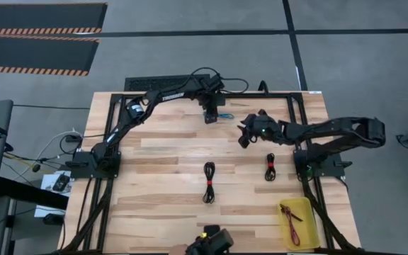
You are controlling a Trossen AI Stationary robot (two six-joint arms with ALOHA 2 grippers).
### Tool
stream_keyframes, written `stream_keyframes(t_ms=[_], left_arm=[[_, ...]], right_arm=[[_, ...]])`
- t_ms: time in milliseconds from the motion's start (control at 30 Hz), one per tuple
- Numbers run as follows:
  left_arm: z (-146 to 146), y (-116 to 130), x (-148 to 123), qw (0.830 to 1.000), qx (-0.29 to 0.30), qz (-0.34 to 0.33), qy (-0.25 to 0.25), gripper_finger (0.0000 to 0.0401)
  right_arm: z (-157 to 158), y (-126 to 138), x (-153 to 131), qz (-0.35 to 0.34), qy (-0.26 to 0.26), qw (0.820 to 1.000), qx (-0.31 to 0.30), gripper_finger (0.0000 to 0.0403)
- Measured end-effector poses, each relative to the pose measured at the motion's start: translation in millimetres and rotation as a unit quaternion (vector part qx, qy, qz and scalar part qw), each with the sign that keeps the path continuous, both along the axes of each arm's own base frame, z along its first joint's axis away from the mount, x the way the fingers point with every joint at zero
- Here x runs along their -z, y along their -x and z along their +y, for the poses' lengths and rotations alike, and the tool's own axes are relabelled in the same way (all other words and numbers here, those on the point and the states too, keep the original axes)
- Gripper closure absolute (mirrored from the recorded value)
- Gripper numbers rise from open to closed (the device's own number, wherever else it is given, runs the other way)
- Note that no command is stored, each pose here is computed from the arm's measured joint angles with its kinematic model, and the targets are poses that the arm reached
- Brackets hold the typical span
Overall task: Pick and place USB-C Cables
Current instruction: Put the blue charger cable into the yellow bin
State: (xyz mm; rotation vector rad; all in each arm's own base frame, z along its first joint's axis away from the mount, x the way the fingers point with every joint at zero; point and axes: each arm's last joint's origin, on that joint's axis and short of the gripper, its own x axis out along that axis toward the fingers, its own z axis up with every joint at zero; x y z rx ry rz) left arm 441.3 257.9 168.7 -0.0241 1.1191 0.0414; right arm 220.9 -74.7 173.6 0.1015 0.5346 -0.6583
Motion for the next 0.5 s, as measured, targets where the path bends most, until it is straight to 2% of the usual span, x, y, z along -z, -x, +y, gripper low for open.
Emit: stream_keyframes(t_ms=[300, 500], left_arm=[[10, 15, 5, 0.999, 0.001, 0.043, -0.001, 0.0232], [18, 25, 11, 0.998, -0.008, 0.049, 0.026, 0.0232]], right_arm=[[6, 2, -1, 0.002, -0.008, 1.000, -0.008, 0.0270], [5, 2, 0, 0.003, -0.009, 1.000, -0.006, 0.0274]])
